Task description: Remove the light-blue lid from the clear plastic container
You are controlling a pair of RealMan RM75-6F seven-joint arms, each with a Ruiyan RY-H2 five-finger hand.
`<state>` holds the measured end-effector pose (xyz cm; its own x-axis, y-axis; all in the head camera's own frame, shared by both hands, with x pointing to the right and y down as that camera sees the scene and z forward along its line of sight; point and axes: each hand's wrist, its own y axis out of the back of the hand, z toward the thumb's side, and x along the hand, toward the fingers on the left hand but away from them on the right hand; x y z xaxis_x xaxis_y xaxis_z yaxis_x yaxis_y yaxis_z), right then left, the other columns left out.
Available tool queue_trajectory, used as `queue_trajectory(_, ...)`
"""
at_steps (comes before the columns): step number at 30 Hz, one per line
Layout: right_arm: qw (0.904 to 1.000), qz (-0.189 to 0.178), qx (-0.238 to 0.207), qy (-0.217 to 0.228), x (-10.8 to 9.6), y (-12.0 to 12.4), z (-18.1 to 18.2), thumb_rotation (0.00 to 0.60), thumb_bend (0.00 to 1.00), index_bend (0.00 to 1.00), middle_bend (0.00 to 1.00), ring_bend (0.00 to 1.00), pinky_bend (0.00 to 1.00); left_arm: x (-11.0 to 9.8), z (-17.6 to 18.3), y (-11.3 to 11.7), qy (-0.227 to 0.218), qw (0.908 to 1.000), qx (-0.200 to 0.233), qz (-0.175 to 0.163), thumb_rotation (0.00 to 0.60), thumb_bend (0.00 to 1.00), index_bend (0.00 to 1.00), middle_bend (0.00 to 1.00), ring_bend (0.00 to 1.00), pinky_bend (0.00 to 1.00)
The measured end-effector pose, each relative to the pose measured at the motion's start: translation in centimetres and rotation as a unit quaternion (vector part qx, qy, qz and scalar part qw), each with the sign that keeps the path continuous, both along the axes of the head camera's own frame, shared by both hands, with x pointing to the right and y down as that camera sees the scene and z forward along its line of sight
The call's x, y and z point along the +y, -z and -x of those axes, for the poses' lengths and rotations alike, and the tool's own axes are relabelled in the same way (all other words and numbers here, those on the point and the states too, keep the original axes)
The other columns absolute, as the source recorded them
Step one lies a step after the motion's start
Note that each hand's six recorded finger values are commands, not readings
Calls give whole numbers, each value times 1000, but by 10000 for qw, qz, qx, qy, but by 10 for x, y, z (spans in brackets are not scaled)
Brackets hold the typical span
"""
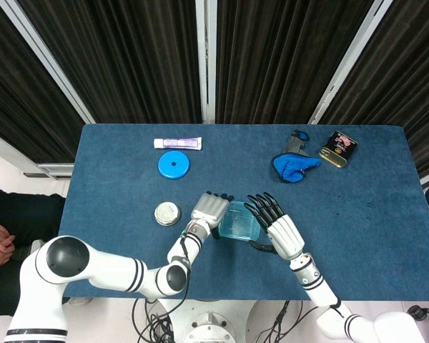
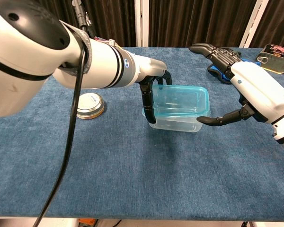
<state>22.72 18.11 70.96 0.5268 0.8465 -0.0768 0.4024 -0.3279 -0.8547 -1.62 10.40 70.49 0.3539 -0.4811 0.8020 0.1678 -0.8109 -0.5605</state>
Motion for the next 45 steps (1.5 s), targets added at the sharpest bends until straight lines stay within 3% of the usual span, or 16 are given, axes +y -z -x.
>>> queue_trajectory(4, 10000, 0, -39, -19, -1, 1, -1, 600, 53, 0, 0, 0, 0, 0, -1, 1, -1, 10000, 14, 7, 600, 0, 271, 279, 204, 165)
queue_trajectory(6, 10000, -11, -37, -7, -1, 2, -3, 600, 125, 19, 0, 0, 0, 2, -2, 2, 3, 10000, 53, 42, 600, 0, 242, 263, 181, 151)
queue_trajectory(10, 9999, 43, 87, 29, 0, -2, -7, 600, 335, 251, 2, 0, 0, 2, -4, 6, 18, 9998, 165, 111, 600, 0, 198, 221, 135, 134)
queue_trajectory(18, 9999, 90, 87, 48, -3, -3, -7, 600, 604, 451, 54, 0, 0, 2, -6, 10, 46, 9994, 285, 171, 600, 0, 161, 181, 105, 128)
queue_trajectory(26, 10000, 9, 19, 24, -10, 1, -2, 600, 675, 473, 88, 0, 0, 2, -4, 11, 83, 9992, 348, 197, 600, 0, 155, 178, 105, 129)
queue_trajectory(30, 10000, -10, 33, 31, -13, 0, 0, 600, 791, 509, 119, 0, 0, 2, -4, 12, 96, 9989, 402, 226, 600, 0, 148, 176, 105, 129)
queue_trajectory(38, 10000, -2, 13, 32, -18, -1, 4, 600, 985, 691, 190, 0, 0, 2, -2, 14, 111, 9986, 467, 235, 600, 0, 90, 144, 78, 130)
queue_trajectory(45, 10000, -43, -51, -62, -19, 1, 2, 600, 1000, 812, 245, 0, 0, -1, 0, 17, 160, 9981, 569, 198, 600, 0, 45, 65, 0, 30)
